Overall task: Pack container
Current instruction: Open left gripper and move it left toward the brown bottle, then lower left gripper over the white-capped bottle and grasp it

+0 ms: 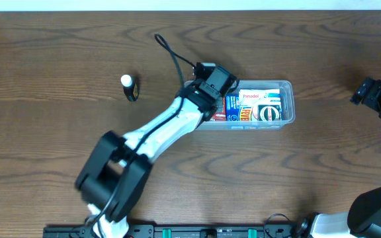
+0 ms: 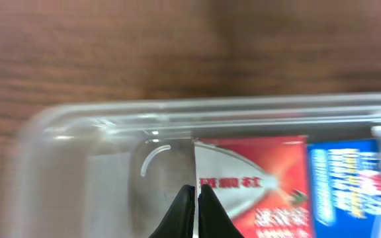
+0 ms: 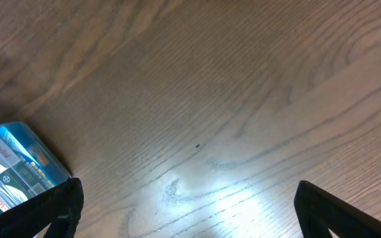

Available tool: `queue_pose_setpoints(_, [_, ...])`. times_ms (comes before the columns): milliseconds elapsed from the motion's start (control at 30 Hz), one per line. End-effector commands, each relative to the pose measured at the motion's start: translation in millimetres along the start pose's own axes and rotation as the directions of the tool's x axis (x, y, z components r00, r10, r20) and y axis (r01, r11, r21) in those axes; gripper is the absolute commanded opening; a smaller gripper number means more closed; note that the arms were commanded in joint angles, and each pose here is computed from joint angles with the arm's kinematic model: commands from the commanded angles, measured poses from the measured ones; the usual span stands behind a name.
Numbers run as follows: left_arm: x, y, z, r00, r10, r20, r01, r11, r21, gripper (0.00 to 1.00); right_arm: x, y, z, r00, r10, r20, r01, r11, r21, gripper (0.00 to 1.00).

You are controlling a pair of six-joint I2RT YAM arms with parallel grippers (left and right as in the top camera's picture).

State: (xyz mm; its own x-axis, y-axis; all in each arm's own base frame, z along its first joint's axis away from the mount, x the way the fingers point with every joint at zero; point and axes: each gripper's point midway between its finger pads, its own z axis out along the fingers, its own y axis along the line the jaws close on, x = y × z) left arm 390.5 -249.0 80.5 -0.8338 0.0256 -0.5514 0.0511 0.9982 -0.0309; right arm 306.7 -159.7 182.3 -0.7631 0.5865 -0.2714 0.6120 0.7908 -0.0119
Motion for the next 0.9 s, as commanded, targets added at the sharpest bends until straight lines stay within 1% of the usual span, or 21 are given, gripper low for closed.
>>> queue_pose_setpoints(0, [-32, 1, -49, 0.994, 0.055, 0.097, -0.06, 0.997, 0.048, 0.06, -4, -3, -4, 1.0, 0.017, 0.017, -0.017, 1.0, 0.008, 0.99])
queue_pose_setpoints(67, [-41, 7, -70, 0.986, 0.103, 0.129, -0.11, 0.993, 0.05, 0.06, -4, -3, -4, 1.0, 0.017, 0.017, -0.017, 1.0, 0.008, 0.99])
queue_pose_setpoints(167, [-54, 29, -100, 0.983, 0.088, 0.158, -0.095, 0.995, 0.041, 0.06, -4, -3, -4, 1.0, 0.017, 0.017, -0.017, 1.0, 0.008, 0.99])
queue_pose_setpoints(233, [-64, 52, -119, 0.984, 0.064, 0.169, -0.068, 0.997, 0.021, 0.05, -4, -3, -4, 1.0, 0.017, 0.017, -0.017, 1.0, 0.008, 0.99])
queue_pose_setpoints(433, [-96, 128, -155, 0.974, 0.075, 0.213, -0.058, 0.995, -0.086, 0.06, -4, -3, -4, 1.0, 0.017, 0.017, -0.017, 1.0, 0.008, 0.99])
queue_pose_setpoints(533, [-108, 159, -158, 0.97, 0.109, 0.218, -0.079, 0.987, -0.14, 0.06, -4, -3, -4, 1.0, 0.017, 0.017, -0.017, 1.0, 0.008, 0.99])
queue_pose_setpoints(700, [-112, 207, -149, 0.978, 0.043, 0.203, 0.0, 0.978, -0.208, 0.06, -4, -3, -4, 1.0, 0.017, 0.017, -0.017, 1.0, 0.008, 0.99])
queue_pose_setpoints(767, [-112, 217, -139, 0.983, 0.01, 0.186, 0.025, 0.982, -0.187, 0.06, -4, -3, -4, 1.0, 0.017, 0.017, -0.017, 1.0, 0.008, 0.99])
queue_pose_setpoints(833, [-112, 216, -128, 0.985, -0.015, 0.17, 0.036, 0.992, -0.121, 0.11, -4, -3, -4, 1.0, 0.017, 0.017, -0.017, 1.0, 0.008, 0.99])
queue_pose_setpoints(867, [-112, 215, -123, 0.986, -0.026, 0.162, 0.04, 0.995, -0.086, 0.17, -4, -3, -4, 1.0, 0.017, 0.017, -0.017, 1.0, 0.008, 0.99])
